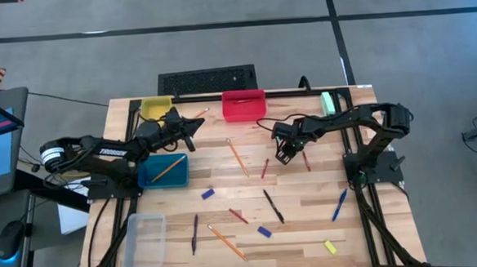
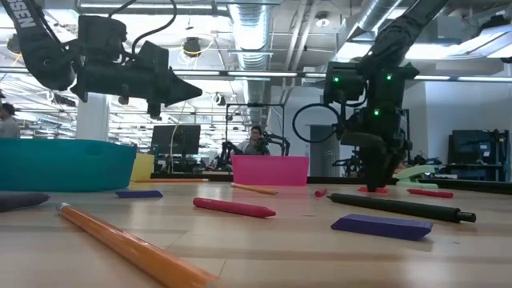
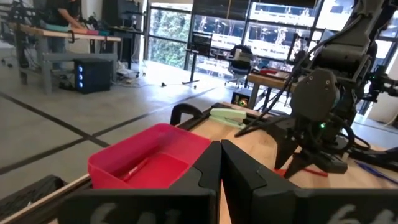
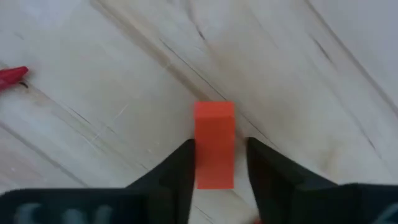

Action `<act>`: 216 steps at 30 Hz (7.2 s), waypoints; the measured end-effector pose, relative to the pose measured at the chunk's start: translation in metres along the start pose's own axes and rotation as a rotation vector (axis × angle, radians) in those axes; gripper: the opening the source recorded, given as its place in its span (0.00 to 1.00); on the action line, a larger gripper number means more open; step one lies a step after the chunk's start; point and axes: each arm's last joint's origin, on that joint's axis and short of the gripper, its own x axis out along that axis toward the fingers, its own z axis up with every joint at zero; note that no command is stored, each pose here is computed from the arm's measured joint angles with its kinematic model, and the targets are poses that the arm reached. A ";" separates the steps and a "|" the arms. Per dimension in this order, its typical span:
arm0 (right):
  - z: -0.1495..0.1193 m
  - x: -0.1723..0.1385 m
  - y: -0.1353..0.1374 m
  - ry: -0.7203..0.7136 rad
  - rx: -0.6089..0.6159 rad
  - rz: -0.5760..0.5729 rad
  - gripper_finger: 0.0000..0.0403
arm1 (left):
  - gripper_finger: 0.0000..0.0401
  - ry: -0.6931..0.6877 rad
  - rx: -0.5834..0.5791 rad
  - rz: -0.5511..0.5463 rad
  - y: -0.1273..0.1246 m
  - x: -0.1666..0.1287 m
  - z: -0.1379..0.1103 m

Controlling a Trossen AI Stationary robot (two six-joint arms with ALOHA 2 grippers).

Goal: Sort crayons/erasers/pens/pencils in bins
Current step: Put the orange eraser into the transparent bin

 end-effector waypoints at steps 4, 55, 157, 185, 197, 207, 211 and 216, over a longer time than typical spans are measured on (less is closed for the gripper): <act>0.000 0.000 0.001 -0.002 -0.025 0.003 0.23 | 0.00 0.009 -0.001 -0.003 -0.001 0.000 -0.001; 0.042 -0.082 0.054 -1.000 -0.718 0.184 0.19 | 0.41 0.415 -0.746 -0.069 -0.050 0.062 0.018; 0.036 -0.042 0.003 -0.836 -0.702 0.122 0.01 | 0.03 1.958 -0.065 -0.214 -0.198 -0.139 0.028; 0.036 -0.044 0.007 -0.858 -0.710 0.130 0.01 | 0.04 1.948 0.088 -0.394 -0.214 -0.159 -0.019; 0.036 -0.043 0.007 -0.856 -0.710 0.130 0.01 | 0.05 1.946 0.200 -0.456 -0.220 -0.157 -0.037; 0.036 -0.043 0.006 -0.853 -0.710 0.130 0.01 | 0.13 1.972 0.213 -0.478 -0.224 -0.156 -0.047; 0.036 -0.043 0.006 -0.853 -0.711 0.130 0.01 | 0.23 2.029 0.166 -0.480 -0.224 -0.157 -0.046; 0.036 -0.043 0.006 -0.853 -0.711 0.130 0.01 | 0.33 2.059 0.136 -0.492 -0.229 -0.157 -0.040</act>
